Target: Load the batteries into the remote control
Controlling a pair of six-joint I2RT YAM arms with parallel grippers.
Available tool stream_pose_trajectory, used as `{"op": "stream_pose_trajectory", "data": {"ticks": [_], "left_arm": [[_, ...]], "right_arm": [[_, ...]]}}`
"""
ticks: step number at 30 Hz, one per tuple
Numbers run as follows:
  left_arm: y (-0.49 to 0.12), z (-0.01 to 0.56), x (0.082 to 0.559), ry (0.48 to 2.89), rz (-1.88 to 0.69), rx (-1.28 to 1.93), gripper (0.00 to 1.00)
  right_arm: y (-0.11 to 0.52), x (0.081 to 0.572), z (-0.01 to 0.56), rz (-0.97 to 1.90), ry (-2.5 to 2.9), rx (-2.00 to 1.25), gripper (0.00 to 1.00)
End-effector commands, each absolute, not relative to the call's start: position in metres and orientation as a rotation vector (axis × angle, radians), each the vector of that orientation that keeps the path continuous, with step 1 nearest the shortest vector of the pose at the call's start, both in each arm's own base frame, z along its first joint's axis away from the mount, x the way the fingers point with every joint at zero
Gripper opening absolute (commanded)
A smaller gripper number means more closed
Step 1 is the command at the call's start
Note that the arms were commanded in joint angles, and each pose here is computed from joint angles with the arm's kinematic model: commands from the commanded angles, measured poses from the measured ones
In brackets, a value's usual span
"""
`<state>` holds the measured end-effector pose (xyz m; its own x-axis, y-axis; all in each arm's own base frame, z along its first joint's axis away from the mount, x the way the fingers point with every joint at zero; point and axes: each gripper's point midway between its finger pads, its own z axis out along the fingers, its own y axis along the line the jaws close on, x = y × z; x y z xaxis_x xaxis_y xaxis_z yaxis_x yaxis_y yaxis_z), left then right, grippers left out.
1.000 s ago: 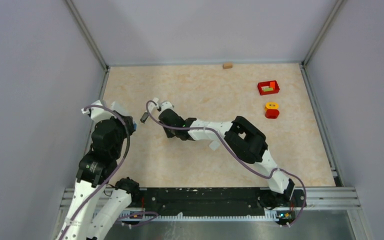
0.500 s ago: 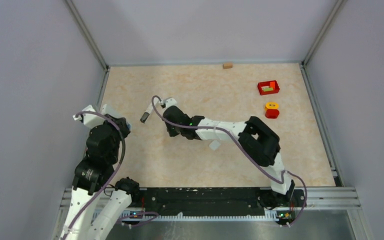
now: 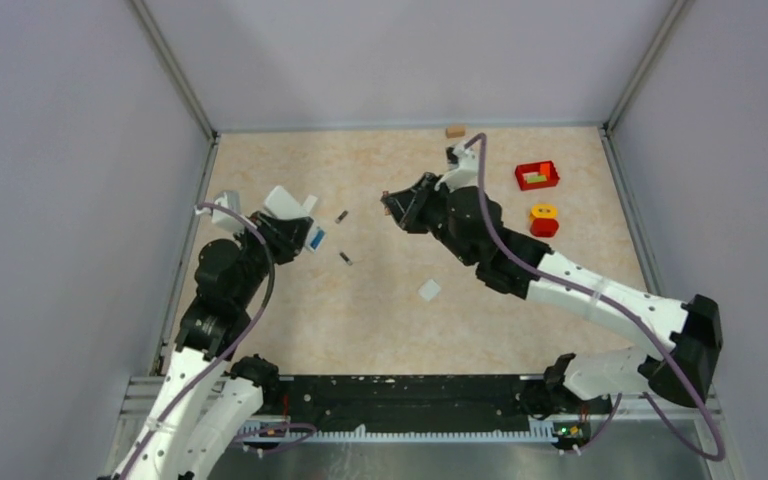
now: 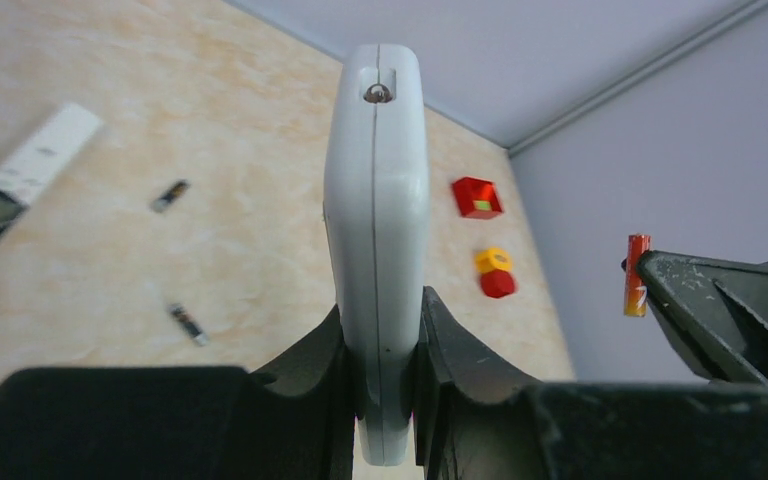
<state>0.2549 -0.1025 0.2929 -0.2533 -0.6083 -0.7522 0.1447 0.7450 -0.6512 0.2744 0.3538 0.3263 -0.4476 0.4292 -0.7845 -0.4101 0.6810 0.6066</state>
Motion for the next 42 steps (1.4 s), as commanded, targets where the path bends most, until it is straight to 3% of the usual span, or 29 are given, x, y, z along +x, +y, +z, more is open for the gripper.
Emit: {"op": "stream_pose_trajectory", "data": {"ticks": [1, 8, 14, 24, 42], "left_arm": [[-0.152, 0.348, 0.259, 1.505, -1.125, -0.253, 0.0], [-0.154, 0.345, 0.286, 1.354, -1.226, -0.409, 0.0], [-0.144, 0.337, 0.306, 1.222, -1.254, -0.652, 0.0], [-0.157, 0.322, 0.328, 1.172, -1.366, -0.774, 0.0], [-0.164, 0.32, 0.328, 1.17, -1.414, -0.767, 0.0]], "right_arm": [[0.319, 0.272, 0.346, 1.024, 1.748, 0.318, 0.11], [0.322, 0.266, 0.364, 1.203, 1.738, 0.55, 0.1], [0.338, 0.281, 0.362, 1.177, 1.768, 0.691, 0.1], [0.372, 0.295, 0.346, 1.079, 1.872, 0.681, 0.11], [0.406, 0.309, 0.338, 1.022, 1.947, 0.565, 0.16]]}}
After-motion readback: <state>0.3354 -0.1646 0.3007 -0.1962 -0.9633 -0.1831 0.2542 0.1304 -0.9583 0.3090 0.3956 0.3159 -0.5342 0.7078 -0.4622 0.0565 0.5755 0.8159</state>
